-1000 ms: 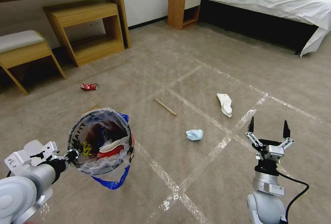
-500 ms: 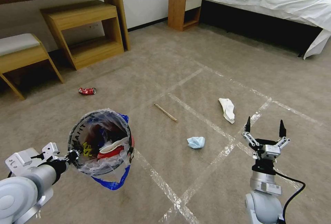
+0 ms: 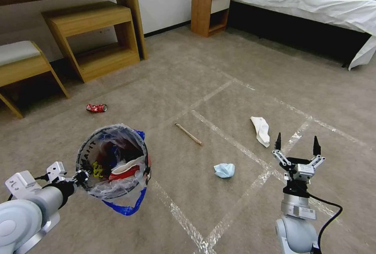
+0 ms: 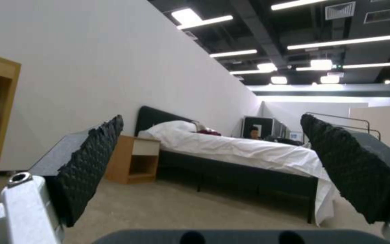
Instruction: Pick up the trash bin and place the garbage on the floor into it.
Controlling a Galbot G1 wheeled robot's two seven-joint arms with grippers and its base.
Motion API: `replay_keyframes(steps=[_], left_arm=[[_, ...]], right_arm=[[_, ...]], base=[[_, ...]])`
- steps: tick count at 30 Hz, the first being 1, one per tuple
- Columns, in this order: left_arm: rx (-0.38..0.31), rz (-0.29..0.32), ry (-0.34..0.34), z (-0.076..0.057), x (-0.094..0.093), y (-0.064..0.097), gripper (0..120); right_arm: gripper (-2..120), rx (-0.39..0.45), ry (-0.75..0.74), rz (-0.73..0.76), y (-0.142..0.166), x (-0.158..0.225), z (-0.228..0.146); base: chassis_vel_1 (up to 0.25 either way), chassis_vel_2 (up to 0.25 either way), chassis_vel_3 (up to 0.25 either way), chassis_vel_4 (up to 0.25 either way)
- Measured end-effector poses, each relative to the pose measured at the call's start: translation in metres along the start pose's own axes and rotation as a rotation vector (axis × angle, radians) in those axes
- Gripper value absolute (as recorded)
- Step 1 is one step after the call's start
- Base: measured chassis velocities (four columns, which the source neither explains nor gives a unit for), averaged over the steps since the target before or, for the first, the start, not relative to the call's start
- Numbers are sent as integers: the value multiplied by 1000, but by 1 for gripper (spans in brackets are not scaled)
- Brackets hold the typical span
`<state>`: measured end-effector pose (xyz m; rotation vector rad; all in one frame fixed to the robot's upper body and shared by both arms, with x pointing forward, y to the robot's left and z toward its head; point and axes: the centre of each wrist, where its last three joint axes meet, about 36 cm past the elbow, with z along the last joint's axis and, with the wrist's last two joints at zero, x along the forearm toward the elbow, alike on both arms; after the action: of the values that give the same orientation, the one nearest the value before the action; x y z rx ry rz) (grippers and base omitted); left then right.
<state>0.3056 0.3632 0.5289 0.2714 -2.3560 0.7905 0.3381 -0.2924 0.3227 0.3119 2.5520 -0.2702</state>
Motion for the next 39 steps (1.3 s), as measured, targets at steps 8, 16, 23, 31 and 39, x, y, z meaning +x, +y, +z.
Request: replay_keyframes(steps=[8,16,23,31,39], left_arm=[[-3,0,1,-2,-3,2,0],[-15,6,1,-1,-7,4,0],[-18,8,3,-2,-10,5,0],[-20,5,5,-2,-11,6,0],[-22,1,7,-2,-13,6,0]], right_arm=[[100,-1,0,5,-1,-2,3],[100,-2,4,7,0,-3,6],[100,-4,0,10,-1,-6,7],[100,-10,5,7,3,-7,10],[100,-13,7,3,5,-8,12]], base=[[-117,98,103,-109],[-108,114,113,-109],[-115,95,102,-106],[-112,108,115,-118],[-132,136,129,-136]])
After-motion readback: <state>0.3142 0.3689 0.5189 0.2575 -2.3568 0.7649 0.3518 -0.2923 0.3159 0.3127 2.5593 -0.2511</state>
